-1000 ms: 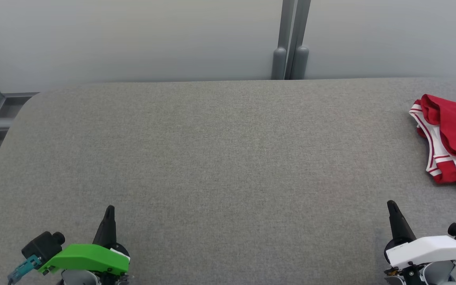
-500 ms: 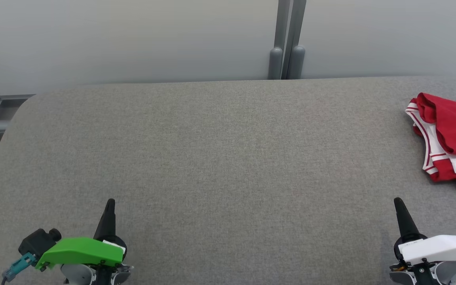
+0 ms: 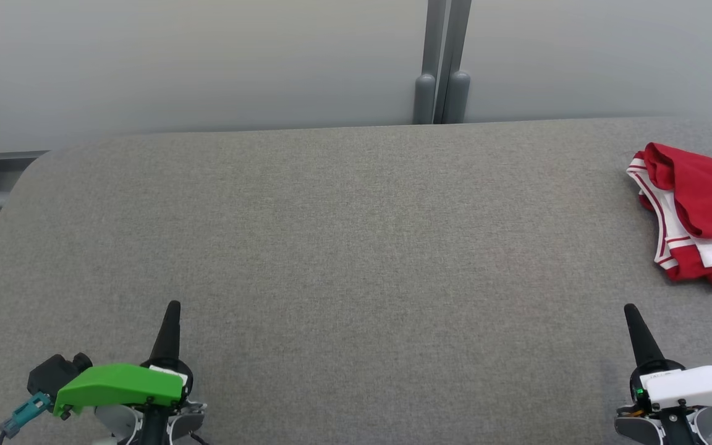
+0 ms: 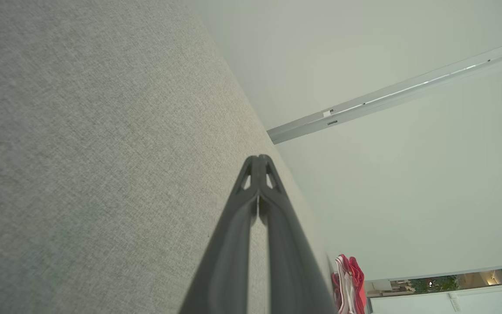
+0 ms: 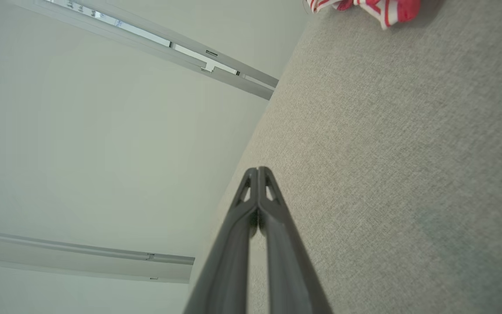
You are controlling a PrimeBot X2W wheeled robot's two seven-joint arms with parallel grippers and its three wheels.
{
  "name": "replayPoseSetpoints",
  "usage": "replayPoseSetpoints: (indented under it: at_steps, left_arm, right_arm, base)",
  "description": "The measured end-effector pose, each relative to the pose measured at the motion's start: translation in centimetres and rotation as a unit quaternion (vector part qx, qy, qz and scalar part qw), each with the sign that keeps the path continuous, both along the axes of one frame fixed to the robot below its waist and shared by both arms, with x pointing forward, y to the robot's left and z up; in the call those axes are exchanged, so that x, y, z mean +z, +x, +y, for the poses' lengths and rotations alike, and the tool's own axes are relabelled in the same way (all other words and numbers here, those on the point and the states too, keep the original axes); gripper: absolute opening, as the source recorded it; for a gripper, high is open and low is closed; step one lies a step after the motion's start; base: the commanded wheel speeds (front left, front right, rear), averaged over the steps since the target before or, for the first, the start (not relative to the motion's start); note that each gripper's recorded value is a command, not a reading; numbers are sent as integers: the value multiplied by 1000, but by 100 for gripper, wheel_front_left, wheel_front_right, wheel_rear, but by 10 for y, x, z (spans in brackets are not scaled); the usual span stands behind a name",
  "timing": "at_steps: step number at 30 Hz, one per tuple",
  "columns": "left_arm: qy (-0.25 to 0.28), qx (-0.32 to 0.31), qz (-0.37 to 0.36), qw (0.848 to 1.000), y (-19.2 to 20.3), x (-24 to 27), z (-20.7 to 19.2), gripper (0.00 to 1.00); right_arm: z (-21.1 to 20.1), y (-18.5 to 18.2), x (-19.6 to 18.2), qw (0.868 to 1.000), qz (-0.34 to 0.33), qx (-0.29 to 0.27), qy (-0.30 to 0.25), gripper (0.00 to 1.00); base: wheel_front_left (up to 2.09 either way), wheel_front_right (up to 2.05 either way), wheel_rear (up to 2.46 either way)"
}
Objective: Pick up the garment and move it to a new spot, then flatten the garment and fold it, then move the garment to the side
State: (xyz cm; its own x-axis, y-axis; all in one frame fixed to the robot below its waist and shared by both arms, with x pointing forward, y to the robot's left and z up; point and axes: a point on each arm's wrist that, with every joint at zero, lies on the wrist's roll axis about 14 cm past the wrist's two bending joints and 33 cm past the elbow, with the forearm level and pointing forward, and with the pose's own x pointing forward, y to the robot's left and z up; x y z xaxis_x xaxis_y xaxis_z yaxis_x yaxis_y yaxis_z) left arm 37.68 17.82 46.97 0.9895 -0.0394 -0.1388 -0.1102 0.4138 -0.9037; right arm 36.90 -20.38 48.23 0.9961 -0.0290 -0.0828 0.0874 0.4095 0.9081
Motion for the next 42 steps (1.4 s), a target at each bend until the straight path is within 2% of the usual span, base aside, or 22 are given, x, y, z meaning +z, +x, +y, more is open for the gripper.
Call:
replayPoseSetpoints:
  at_steps: [20, 42]
  left_arm:
    - [-89, -7, -17, 996, 10, 14, -8, 0]
    - [-171, -16, -32, 985, 18, 27, -17, 0]
  right_arm:
    - [-14, -4, 9, 996, -20, -23, 90, 0]
    - [-28, -8, 18, 984, -44, -42, 167, 0]
  base:
    - [0, 0, 0]
    - [0, 0, 0]
